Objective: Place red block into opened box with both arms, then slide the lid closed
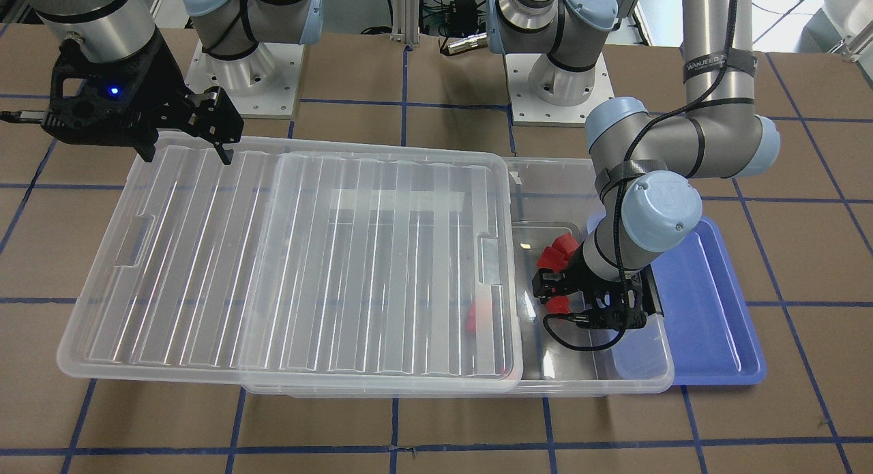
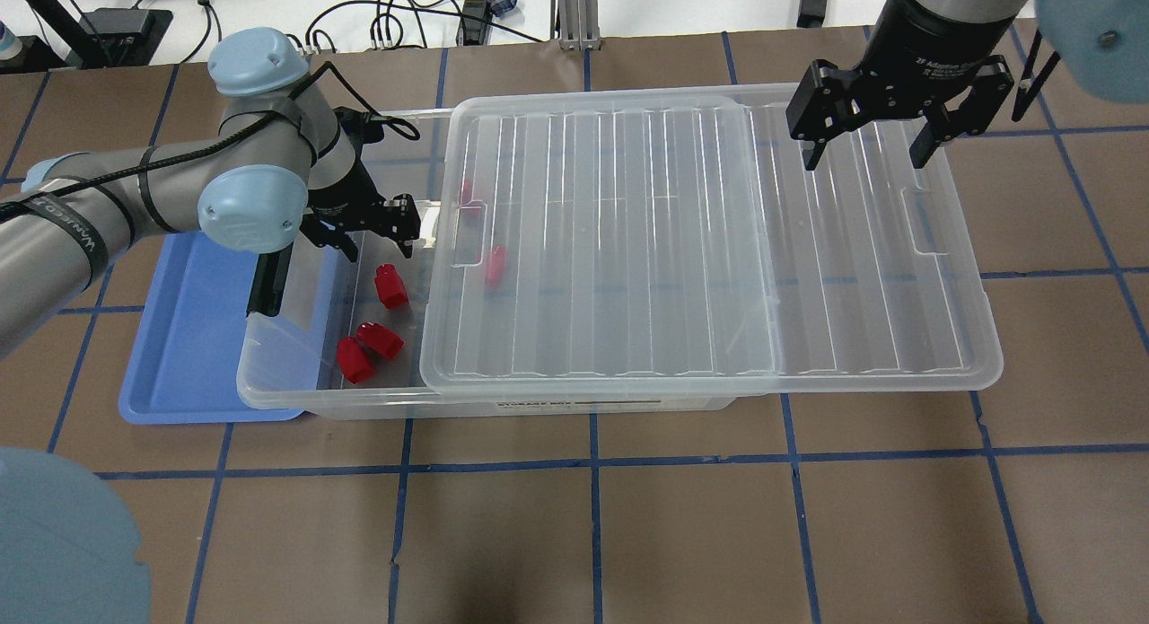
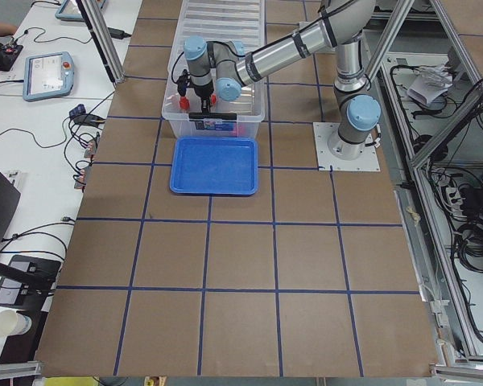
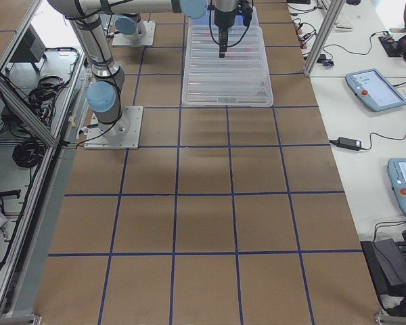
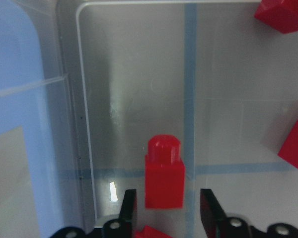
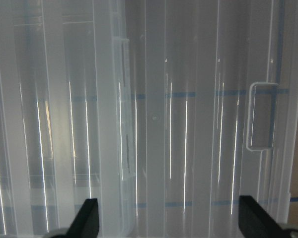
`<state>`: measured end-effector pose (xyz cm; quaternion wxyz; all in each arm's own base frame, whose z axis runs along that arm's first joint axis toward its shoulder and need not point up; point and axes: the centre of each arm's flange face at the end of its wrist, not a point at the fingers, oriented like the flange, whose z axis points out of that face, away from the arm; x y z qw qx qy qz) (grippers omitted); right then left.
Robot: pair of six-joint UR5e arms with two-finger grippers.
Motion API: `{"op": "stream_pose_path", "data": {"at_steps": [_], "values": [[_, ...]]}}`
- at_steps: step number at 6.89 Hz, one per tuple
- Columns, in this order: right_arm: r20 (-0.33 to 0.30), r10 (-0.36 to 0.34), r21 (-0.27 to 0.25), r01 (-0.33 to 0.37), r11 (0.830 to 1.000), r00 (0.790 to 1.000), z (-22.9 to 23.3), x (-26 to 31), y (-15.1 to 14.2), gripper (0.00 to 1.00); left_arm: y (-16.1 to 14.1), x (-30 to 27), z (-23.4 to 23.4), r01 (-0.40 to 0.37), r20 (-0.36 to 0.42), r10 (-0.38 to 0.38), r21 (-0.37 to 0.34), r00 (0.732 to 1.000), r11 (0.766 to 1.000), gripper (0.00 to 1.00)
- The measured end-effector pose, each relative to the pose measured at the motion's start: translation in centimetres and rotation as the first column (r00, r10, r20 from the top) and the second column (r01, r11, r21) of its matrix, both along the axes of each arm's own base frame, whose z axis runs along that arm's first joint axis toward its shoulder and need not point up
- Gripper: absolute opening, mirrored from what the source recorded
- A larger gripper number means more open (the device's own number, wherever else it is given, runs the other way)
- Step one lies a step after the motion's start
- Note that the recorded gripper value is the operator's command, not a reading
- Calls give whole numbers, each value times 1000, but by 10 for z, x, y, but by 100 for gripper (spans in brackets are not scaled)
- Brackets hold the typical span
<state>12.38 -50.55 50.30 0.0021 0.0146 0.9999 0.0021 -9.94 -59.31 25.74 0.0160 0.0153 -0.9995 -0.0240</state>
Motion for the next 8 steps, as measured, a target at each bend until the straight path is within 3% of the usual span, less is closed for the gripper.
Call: {"op": "stream_pose_path", "data": {"at_steps": [2,4,6,8], "values": [[3,-27,-6,27,1000,1000,2,-21,-7,100,-8,-8,42,-8,3,8,-12,1000,1000,100],[4,-38,-2,38,999,999,2,-86,-16,100,-4,-21,94,-18,7,18,13,1000,1000,100],[0,78,24,-78,997,997,-12,-177,-15,100,4,-23,152,-12,15,11,35,1000,999,100],[14,126,59,-127,990,992,-46,-260,-1,100,26,-22,218,4,42,-4,5,999,1000,100]]}}
